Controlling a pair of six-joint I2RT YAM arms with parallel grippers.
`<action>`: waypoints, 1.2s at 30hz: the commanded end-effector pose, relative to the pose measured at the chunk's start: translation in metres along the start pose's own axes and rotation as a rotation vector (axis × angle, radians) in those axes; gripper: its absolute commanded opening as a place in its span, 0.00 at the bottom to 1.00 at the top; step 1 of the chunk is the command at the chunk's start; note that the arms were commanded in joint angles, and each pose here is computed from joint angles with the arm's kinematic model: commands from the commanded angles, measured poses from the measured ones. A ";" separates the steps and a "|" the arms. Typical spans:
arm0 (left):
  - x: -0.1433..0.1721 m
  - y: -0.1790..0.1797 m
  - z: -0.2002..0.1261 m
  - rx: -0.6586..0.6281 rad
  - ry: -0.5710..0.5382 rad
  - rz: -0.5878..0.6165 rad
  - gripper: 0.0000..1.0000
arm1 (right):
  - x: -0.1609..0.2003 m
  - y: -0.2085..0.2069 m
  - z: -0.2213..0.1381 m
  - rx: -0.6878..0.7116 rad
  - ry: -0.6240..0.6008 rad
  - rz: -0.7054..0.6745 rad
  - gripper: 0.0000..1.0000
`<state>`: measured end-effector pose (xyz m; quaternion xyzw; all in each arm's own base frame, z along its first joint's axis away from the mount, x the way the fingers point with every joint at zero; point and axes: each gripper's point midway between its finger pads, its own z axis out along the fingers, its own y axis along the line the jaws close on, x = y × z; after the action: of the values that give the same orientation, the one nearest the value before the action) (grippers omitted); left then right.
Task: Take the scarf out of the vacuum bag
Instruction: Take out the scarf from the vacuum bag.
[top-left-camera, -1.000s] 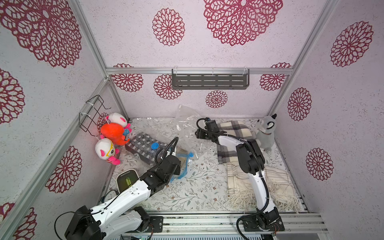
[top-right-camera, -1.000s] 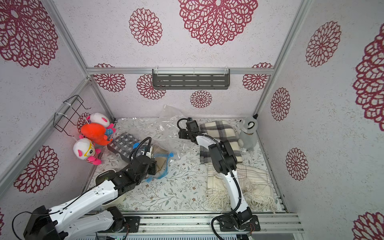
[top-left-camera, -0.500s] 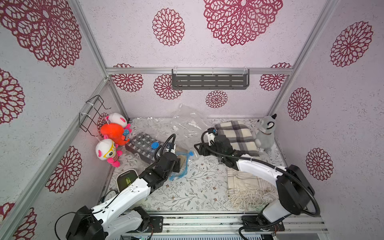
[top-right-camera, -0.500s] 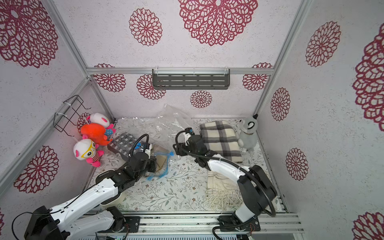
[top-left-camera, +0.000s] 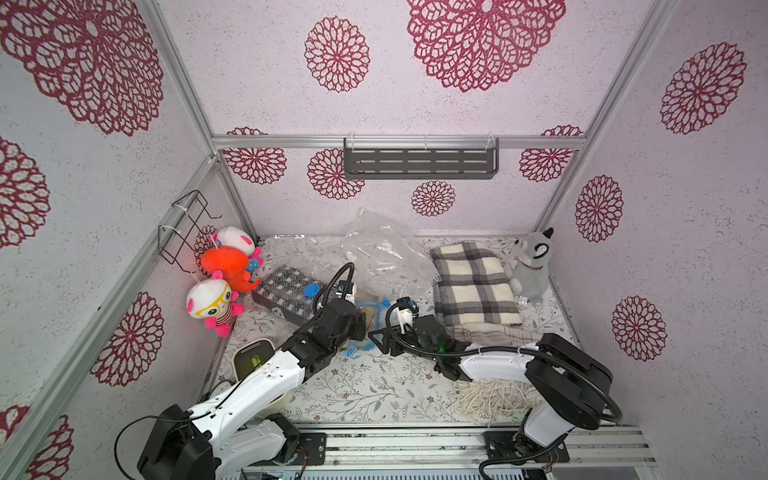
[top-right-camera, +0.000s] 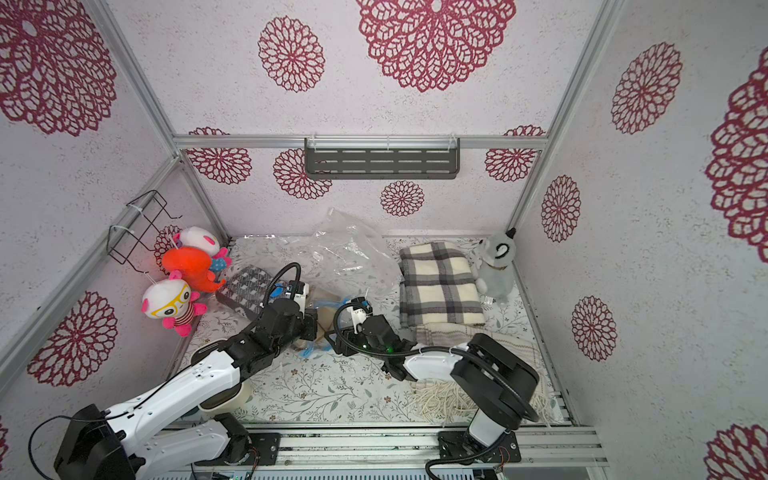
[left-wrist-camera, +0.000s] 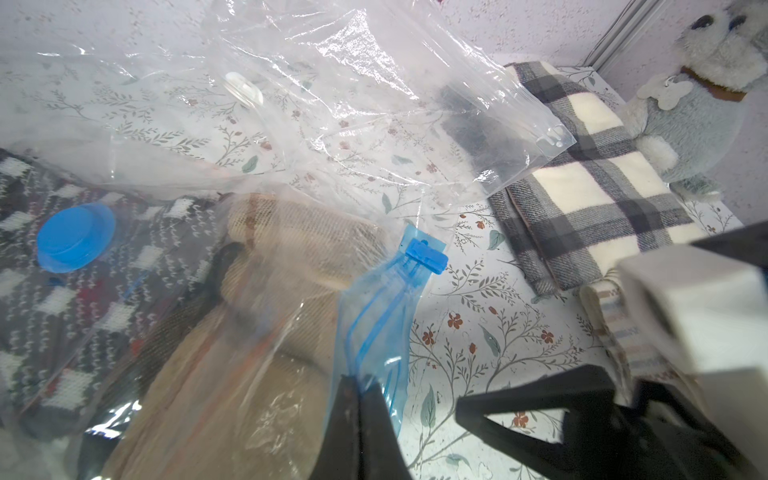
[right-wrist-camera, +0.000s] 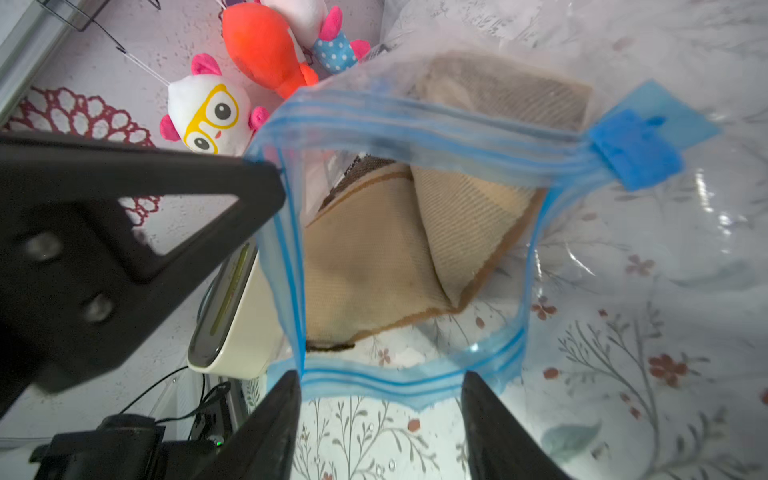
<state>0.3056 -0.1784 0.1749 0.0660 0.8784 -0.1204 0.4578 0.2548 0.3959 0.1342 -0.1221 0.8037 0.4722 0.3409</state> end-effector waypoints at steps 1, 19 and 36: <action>-0.039 -0.015 -0.010 0.051 -0.111 -0.040 0.00 | -0.025 0.023 0.017 -0.114 -0.092 0.047 0.62; -0.038 -0.022 -0.017 0.095 -0.135 -0.063 0.00 | -0.042 -0.038 0.090 -0.035 -0.155 0.147 0.75; -0.013 0.022 0.020 -0.111 -0.062 -0.042 0.00 | -0.037 -0.027 0.092 -0.069 -0.119 0.079 0.00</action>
<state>0.3203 -0.1677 0.1718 0.0349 0.8764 -0.0921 0.4714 0.3372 0.4566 0.0664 -0.0529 0.7978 0.4964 0.3382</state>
